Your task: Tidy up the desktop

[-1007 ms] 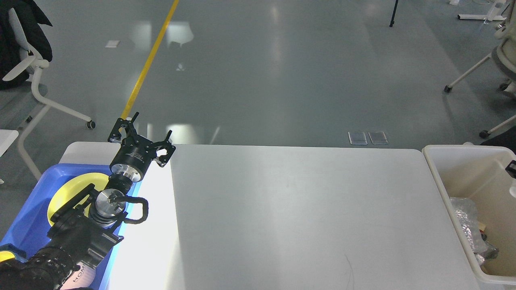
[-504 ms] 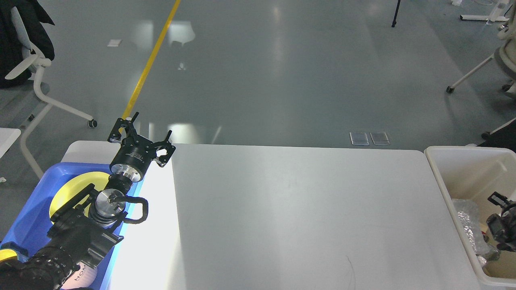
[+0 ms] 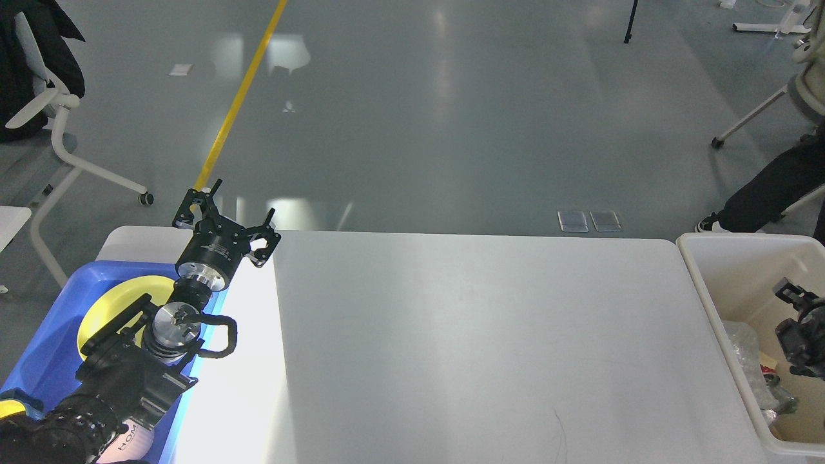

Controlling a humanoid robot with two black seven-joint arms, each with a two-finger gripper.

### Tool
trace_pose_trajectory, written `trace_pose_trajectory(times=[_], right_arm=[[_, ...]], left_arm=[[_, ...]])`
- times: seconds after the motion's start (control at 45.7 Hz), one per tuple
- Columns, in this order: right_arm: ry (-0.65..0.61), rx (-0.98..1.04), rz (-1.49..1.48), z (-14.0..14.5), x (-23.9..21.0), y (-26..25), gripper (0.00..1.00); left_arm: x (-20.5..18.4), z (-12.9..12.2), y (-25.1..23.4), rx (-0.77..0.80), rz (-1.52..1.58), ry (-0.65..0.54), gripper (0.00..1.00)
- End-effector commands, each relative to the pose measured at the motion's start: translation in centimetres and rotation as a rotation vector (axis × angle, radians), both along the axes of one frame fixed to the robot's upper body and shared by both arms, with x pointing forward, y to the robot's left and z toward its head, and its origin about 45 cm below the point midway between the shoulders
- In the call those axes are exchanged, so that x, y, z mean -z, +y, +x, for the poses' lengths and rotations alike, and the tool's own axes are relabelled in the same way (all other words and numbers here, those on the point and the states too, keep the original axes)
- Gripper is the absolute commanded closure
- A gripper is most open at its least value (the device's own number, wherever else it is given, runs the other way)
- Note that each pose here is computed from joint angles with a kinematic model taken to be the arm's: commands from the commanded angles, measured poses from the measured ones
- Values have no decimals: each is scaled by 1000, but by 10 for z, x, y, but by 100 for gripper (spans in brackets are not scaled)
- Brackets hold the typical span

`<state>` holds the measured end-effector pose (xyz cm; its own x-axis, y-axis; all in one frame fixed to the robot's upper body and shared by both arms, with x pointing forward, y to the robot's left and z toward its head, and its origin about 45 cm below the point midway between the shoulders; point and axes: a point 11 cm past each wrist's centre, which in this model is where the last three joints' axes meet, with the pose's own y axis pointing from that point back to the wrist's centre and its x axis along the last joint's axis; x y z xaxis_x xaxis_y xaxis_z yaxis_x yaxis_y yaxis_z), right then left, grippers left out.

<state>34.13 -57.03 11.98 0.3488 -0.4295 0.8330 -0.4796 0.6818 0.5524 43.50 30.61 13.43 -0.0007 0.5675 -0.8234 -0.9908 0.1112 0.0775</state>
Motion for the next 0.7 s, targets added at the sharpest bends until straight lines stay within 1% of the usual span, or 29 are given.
trace_pose_trajectory(times=[0.0,0.088,0.109,0.175,0.306,0.416,0.569,0.613,0.679], right_arm=[[-65,-18,17,31,-27,9,0],[-144,-40,72,61,-51,26,0],[-180,-31,145,71,-54,39,0],[-242,5,247,80,-61,48,0],[-440,105,473,105,-91,65,0],[-590,213,737,118,-96,86,0],[-868,415,1177,134,-119,102,0],[-920,469,1276,134,-118,105,0],[-955,502,1416,137,-119,118,0]], left_arm=[[0,0,0,1,-1,-2,2],[0,0,0,1,-1,0,2],[0,0,0,1,-1,0,2],[0,0,0,1,-1,0,2],[0,0,0,1,-1,0,2],[0,0,0,1,-1,0,2],[0,0,0,1,-1,-2,2],[0,0,0,1,-1,0,2],[0,0,0,1,-1,-2,2]])
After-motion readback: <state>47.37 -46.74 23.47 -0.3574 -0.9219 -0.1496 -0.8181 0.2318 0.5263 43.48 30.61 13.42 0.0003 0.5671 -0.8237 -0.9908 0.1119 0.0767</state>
